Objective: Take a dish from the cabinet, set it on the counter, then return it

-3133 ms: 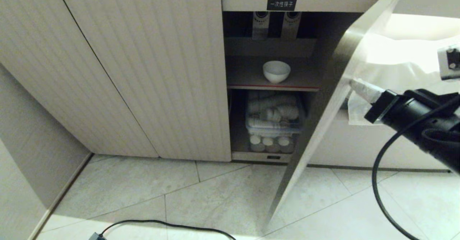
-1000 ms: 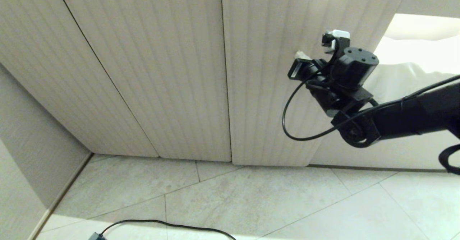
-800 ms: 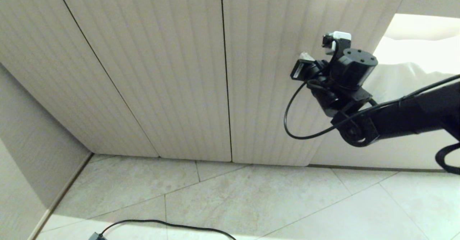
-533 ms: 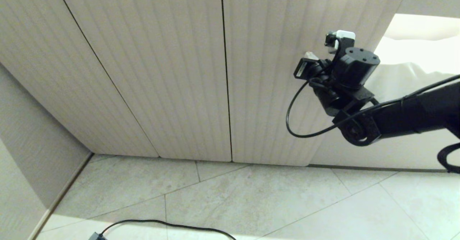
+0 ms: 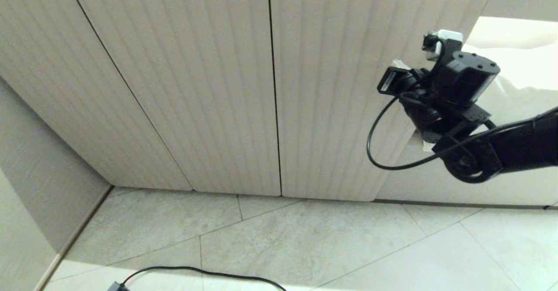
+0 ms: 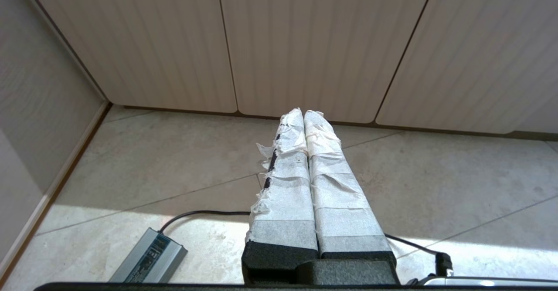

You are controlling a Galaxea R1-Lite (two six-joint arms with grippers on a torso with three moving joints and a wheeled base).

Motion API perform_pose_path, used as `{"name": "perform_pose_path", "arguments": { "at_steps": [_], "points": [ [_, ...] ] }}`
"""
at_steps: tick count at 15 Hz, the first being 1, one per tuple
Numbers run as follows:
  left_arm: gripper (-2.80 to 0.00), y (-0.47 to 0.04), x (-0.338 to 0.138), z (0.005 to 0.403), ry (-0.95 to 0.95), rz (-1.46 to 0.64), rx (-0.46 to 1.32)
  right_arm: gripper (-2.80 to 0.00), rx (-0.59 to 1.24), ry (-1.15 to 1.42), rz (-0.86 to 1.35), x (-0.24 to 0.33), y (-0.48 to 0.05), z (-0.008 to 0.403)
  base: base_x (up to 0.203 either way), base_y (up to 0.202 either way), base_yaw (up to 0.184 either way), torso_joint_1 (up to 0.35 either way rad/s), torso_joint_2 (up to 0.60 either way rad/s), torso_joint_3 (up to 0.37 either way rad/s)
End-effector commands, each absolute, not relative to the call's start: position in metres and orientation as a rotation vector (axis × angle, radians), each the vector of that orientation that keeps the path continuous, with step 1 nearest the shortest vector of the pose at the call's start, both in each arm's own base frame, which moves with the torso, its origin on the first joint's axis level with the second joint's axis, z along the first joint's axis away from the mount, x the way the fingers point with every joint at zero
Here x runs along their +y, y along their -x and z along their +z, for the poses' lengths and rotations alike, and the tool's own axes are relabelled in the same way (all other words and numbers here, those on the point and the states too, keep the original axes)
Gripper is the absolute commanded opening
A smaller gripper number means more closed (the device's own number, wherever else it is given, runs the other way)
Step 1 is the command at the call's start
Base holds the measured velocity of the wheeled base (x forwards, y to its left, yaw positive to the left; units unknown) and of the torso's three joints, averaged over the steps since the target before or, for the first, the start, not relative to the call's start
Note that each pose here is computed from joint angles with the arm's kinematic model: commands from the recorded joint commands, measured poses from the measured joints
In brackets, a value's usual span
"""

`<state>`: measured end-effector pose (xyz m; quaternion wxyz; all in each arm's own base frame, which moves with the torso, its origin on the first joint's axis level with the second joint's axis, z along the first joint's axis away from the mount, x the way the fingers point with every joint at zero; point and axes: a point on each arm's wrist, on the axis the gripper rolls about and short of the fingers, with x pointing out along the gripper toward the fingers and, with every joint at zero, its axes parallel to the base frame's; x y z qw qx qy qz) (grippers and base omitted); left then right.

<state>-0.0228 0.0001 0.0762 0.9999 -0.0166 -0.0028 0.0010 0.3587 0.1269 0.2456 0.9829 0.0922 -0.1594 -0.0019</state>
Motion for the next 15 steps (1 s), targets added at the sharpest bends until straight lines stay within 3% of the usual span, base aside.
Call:
{"name": "perform_pose_path", "arguments": {
  "at_steps": [1,15],
  "points": [
    [-2.80,0.023,0.000,0.076,0.034,0.003,-0.006,-2.80,-0.339,-0.193,-0.006,0.118,-0.336,0.259,0.000,0.000,0.000,0.000,0.00,0.000],
    [-2.80,0.023,0.000,0.076,0.034,0.003,-0.005,-2.80,-0.092,-0.105,-0.013,0.061,-0.185,0.215,0.000,0.000,0.000,0.000,0.00,0.000]
  ]
}}
